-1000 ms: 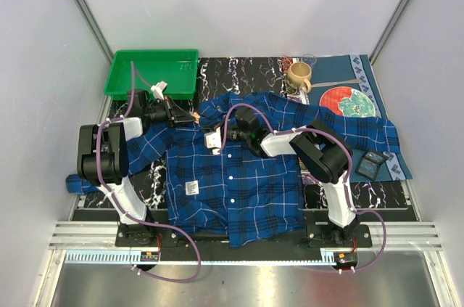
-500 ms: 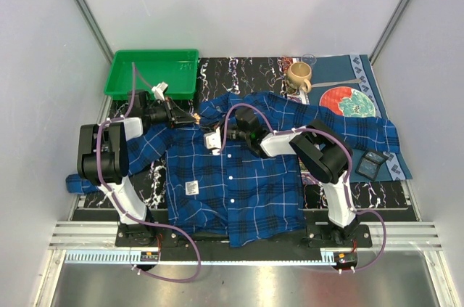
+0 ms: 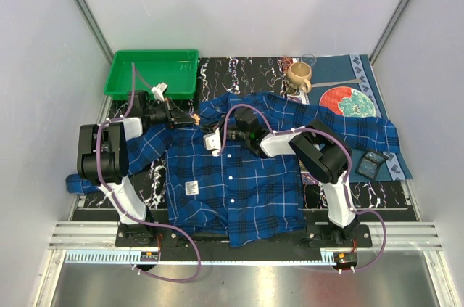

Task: Pin the brooch onto the clothing

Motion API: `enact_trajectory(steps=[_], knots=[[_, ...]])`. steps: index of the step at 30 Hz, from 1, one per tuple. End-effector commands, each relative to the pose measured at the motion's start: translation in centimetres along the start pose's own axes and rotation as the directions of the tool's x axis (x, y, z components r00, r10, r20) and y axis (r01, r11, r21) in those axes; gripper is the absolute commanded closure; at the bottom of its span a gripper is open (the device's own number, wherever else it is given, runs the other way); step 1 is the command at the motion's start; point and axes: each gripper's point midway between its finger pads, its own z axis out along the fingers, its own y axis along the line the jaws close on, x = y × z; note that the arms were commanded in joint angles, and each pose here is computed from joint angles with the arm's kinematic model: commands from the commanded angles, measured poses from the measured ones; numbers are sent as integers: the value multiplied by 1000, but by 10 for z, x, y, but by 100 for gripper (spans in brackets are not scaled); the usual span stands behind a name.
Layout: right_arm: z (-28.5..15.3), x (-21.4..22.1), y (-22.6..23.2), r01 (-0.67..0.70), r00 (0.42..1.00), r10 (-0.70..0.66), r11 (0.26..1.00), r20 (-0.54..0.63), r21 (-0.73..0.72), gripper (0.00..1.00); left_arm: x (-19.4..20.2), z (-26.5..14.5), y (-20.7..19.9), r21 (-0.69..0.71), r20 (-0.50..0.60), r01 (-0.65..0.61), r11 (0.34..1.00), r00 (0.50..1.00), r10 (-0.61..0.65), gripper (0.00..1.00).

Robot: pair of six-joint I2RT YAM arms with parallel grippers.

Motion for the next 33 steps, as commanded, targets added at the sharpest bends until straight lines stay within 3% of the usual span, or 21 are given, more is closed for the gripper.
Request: enact_trajectory(steps=[1,33], knots=[[7,-24,-39,113,991,-119,990,65,90,100,4,0,-6,30,-24,-19,999,1000,20,100],[11,-16,-45,120,991,-124,989,45,92,100,17,2,-7,27,-67,-39,999,997,40,100]])
